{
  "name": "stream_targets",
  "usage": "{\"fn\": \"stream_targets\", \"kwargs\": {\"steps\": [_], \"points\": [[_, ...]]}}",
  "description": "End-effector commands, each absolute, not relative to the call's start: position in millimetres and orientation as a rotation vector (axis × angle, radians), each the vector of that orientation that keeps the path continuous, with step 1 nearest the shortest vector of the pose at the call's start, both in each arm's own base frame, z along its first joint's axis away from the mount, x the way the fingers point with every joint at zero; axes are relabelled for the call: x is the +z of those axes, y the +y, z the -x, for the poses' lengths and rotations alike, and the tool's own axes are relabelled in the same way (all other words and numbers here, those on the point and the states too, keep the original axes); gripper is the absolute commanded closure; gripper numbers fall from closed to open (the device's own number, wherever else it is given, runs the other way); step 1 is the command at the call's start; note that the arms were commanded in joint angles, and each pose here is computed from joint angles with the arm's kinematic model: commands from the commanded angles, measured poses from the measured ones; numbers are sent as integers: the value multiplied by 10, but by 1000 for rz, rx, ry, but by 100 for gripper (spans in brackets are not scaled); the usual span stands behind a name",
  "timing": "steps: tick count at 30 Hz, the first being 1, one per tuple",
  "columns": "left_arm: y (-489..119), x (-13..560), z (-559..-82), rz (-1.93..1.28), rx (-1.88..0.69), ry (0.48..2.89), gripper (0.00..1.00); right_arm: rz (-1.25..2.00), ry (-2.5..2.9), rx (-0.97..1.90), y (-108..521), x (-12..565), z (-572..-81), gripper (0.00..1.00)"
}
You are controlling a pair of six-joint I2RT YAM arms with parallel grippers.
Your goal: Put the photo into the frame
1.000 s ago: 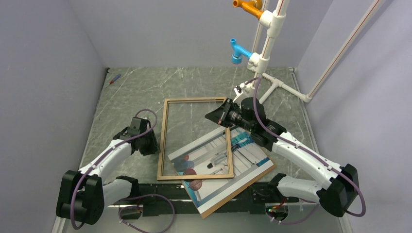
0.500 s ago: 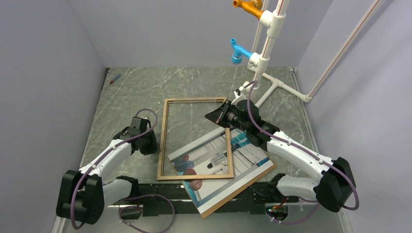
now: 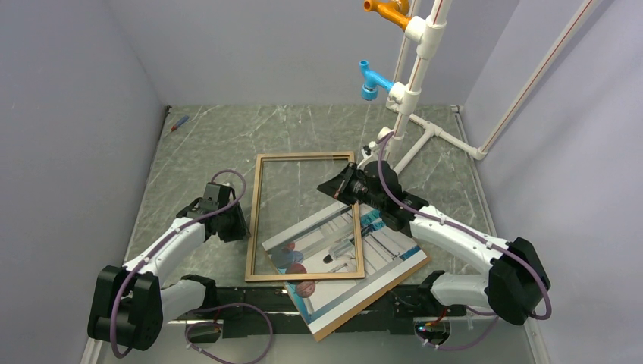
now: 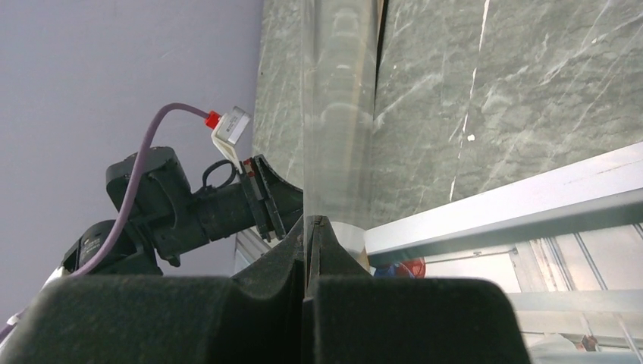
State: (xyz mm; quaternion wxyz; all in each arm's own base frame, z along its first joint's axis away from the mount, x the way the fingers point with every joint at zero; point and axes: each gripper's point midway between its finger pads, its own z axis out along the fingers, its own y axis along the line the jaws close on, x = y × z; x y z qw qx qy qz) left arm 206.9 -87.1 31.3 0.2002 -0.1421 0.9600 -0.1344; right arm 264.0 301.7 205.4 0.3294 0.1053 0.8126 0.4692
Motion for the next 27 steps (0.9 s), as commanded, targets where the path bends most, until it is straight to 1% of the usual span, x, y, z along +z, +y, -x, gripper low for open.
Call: {"fn": "stream_targets", "kwargs": {"steps": [1,19,27], "points": [[-839,262,-2050,396,-345,2698,67,-280,2035,1314,3079,2272,-2683,100],[-845,258,-2054,383,-342,2701,69,-383,1999,1374,3053,2394,-2601,100],[-841,248,-2045,380,-331,2706,70,-381,2028,1379,3159,2278,-2552,100]]}}
